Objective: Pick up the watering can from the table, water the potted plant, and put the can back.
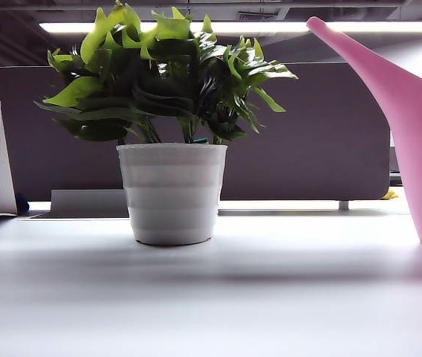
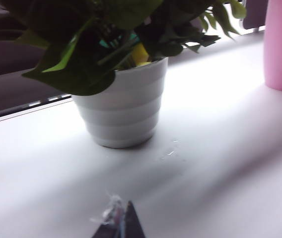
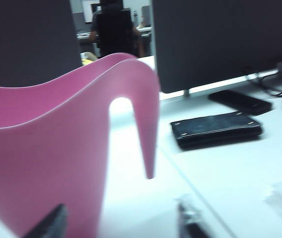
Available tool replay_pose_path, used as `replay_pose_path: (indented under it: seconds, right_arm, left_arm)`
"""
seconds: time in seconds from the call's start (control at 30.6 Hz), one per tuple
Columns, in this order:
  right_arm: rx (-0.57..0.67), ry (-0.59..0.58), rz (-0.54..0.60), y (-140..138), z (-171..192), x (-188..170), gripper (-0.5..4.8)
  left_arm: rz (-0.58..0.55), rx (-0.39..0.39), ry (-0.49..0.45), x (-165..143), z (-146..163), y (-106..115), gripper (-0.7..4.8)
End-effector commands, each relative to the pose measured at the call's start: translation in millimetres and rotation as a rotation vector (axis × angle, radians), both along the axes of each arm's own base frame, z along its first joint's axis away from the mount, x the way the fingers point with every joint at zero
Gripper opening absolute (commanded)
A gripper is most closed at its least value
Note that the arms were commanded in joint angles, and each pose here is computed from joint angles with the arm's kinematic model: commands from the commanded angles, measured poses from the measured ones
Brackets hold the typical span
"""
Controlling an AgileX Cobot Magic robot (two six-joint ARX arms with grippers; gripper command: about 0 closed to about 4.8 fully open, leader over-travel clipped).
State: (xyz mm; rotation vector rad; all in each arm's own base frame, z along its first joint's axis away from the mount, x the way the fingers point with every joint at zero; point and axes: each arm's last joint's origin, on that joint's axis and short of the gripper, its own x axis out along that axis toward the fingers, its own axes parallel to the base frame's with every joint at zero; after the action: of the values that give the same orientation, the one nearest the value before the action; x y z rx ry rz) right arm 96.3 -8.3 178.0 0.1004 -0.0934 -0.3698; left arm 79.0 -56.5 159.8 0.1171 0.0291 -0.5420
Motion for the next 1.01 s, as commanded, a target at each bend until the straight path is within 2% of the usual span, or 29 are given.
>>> replay_pose_path:
  seconds: [0.03,0.2,0.43,0.75,1.01]
  right_arm:
    - [-0.016,-0.06,-0.004,-3,8,3,3.18]
    - [-0.018,-0.021,-0.079,-12,6,12,3.19]
    - [-0.021,0.027,-0.085,-41,2,31,3.15]
    - [0.047,0.183,0.168,-84,8,90,3.17]
    - [0.011,0.213,0.205,-96,-2,117,3.2]
  left_arm:
    - [-0.027,-0.007,-0.01,-1,1,-2,-0.05]
    - [-0.053,-0.008,-0.009,-3,1,-4,-0.05]
    - [-0.053,-0.008,-0.009,-3,1,-4,-0.05]
    - [-0.054,-0.008,-0.009,-3,1,-4,-0.05]
    - [-0.053,-0.008,-0.009,-3,1,-4,-0.05]
